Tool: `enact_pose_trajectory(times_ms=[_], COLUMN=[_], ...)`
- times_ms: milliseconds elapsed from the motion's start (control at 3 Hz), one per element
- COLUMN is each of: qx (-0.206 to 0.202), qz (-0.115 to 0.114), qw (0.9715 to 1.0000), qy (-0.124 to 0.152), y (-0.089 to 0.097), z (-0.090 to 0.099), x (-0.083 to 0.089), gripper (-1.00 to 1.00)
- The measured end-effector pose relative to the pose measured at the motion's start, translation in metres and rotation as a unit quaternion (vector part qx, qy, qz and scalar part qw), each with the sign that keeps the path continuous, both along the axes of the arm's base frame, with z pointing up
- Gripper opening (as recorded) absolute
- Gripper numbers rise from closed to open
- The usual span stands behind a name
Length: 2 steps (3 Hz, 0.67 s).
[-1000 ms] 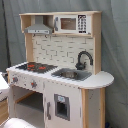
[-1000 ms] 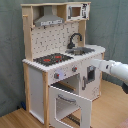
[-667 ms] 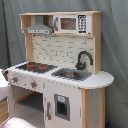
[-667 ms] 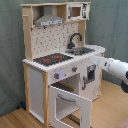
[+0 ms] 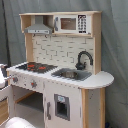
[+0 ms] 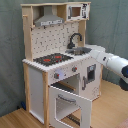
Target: Play with the kitchen
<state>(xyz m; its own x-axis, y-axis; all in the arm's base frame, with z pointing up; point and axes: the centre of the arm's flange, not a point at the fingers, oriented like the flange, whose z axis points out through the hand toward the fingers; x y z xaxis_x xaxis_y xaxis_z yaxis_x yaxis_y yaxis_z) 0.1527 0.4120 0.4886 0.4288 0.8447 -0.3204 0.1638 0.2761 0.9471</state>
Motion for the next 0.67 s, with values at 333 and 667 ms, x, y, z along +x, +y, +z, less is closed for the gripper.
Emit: enact_pose_trajectory(times_ms=[333,667], qx=[0.027,0.066], qz=[-0.041,-0.093], qw=[0.9987,0.9931], qy=[-0.012,-0.028], y=[-0.001,-0.015], z=[0.014,0.023], x=[0.001,0.012], gripper=[1.0,1.0])
